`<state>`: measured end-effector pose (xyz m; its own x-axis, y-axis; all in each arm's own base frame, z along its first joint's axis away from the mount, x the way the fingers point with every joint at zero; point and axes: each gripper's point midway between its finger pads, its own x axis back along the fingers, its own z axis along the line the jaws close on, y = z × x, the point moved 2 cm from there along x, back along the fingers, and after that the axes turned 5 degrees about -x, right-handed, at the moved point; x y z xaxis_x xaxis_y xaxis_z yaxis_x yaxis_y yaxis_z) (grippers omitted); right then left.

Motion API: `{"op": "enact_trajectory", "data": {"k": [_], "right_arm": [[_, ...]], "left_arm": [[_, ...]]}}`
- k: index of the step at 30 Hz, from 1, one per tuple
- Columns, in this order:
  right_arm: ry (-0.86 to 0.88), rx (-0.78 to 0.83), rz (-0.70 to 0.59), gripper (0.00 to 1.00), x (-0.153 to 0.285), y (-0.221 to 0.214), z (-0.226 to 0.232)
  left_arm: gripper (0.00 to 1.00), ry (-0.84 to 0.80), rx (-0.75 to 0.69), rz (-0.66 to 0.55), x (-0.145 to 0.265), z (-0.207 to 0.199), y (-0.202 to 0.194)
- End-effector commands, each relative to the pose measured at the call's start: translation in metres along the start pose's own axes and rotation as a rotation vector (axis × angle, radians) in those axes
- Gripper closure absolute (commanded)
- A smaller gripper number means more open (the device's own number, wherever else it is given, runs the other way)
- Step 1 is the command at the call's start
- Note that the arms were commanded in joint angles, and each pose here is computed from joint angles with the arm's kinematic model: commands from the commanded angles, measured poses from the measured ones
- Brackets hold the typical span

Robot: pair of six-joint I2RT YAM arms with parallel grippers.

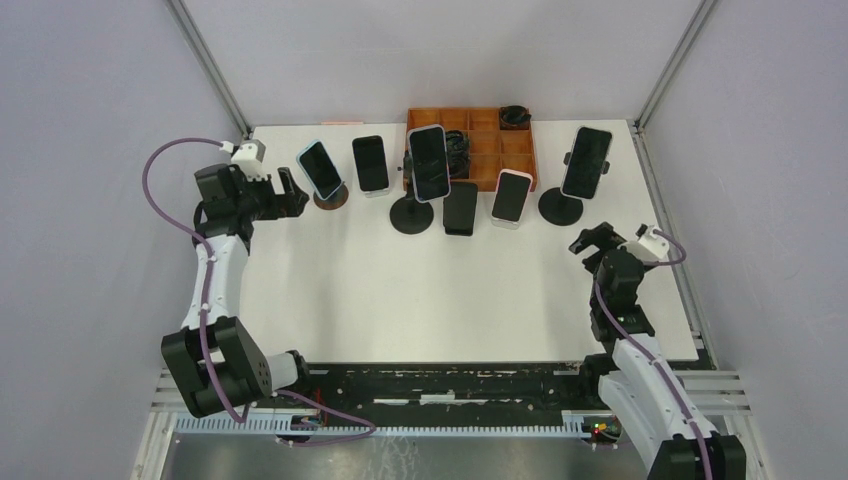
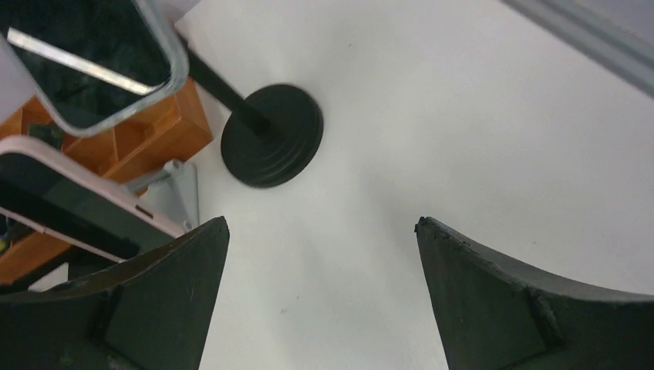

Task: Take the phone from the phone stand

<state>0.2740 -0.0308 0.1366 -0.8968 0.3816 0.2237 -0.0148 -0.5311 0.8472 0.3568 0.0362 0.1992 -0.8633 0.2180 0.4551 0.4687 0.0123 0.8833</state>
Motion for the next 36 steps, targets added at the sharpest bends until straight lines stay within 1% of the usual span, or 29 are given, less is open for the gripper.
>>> {"op": "enact_trajectory", "data": {"k": [1,3,6,8,10,15,18,22,25,31,33,36], "right_arm": [[0.025,0.082,0.192,0.02,0.014,-0.021,0.023],[0.024,0.200,0.271,0.02,0.018,-0.030,0.036],[0.018,0.378,0.428,0.02,0.026,-0.056,0.047],[0.070,0.472,0.476,0.02,0.038,-0.069,0.061],[0.131,0.518,0.488,0.02,0.053,-0.081,0.068],[0.286,0.460,0.516,0.02,0.078,-0.096,0.072],[0.349,0.479,0.562,0.02,0.093,-0.107,0.077],[0.461,0.513,0.597,0.02,0.114,-0.114,0.098],[0.599,0.510,0.628,0.02,0.135,-0.120,0.120],[0.942,0.486,0.722,0.03,0.182,-0.129,0.159],[1.014,0.483,0.732,0.03,0.193,-0.129,0.167],[1.061,0.493,0.729,0.04,0.201,-0.127,0.175]], "left_arm": [[0.00,-0.028,0.040,0.109,0.018,-0.006,-0.003],[0.00,-0.023,0.053,0.102,0.021,-0.006,0.003],[0.00,-0.040,0.065,0.102,0.020,-0.008,0.013],[0.00,-0.049,0.081,0.102,0.017,-0.007,0.019],[0.00,-0.067,0.086,0.098,0.012,-0.007,0.024],[0.00,-0.115,0.118,0.123,-0.009,-0.007,0.024],[0.00,-0.123,0.116,0.132,-0.022,-0.006,0.024],[0.00,-0.129,0.104,0.138,-0.041,-0.002,0.026],[0.00,-0.140,0.094,0.146,-0.059,0.000,0.023],[0.00,-0.179,0.093,0.141,-0.092,0.006,0.015],[0.02,-0.198,0.091,0.127,-0.101,0.007,0.015],[0.06,-0.253,0.085,0.104,-0.112,0.003,0.016]]}}
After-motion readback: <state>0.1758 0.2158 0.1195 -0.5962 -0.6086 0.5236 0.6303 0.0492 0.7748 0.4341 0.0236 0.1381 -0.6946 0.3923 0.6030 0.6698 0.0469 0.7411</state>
